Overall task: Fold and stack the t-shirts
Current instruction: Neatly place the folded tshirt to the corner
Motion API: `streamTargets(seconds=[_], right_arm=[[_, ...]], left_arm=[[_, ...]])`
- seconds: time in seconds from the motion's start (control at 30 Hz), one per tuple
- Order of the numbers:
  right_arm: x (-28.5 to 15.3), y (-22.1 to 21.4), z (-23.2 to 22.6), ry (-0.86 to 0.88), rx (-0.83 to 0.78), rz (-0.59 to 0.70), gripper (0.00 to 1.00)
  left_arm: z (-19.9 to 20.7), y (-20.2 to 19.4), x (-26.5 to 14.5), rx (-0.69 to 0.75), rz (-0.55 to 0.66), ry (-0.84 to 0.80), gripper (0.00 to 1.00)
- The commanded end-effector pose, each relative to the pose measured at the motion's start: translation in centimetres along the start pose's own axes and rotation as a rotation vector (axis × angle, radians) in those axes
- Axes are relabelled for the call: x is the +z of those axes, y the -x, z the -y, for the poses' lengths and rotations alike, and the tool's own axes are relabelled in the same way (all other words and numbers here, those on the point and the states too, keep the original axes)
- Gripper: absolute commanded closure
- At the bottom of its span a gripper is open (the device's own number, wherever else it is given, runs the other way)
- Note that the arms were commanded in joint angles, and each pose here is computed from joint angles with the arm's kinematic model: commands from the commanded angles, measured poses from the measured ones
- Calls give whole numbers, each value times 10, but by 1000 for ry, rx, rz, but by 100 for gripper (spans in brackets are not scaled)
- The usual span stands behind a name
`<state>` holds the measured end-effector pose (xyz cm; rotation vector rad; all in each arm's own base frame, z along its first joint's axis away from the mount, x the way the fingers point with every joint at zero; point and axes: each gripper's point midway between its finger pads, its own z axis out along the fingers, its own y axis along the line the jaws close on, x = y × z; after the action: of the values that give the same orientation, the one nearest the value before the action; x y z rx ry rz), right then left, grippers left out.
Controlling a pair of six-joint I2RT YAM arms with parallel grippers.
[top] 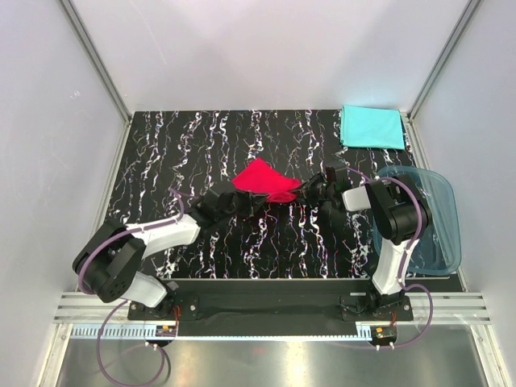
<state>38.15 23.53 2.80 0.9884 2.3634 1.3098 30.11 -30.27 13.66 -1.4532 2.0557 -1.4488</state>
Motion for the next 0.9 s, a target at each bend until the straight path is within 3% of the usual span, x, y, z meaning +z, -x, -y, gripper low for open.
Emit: streamTargets(seconds=[0.0,0.07,0.1,0.2,0.43,0.6,0.7,0.77,0.87], right_arm=[[1,10,-2,-54,-77,46,91],[2,19,-12,-91,-214,56,98],[-5,17,-1,-172,-227,38,100],[-23,25,0,-314,-374,24,100],[-72,59,-12,-556,-781,37,100],[-107,103,-24,-782,-1045,90,100],[-127,142,-59,-909,-1166,205,100],[-137,164,-61,-1010,-1181,246,100],[-141,187,-87,-1025,-1210,321,100]], left_arm=[[23,-21,-15,39,-99,-79,87],[19,-26,-20,101,-126,-69,77],[16,-31,-23,130,-156,-62,65],[10,-36,-40,282,-172,-45,52],[-17,-21,-83,788,-155,75,51],[-29,-12,-103,967,-156,79,51],[-32,-11,-119,1086,-179,72,51],[-31,-12,-126,1126,-196,68,51],[-28,-9,-137,1219,-217,65,51]])
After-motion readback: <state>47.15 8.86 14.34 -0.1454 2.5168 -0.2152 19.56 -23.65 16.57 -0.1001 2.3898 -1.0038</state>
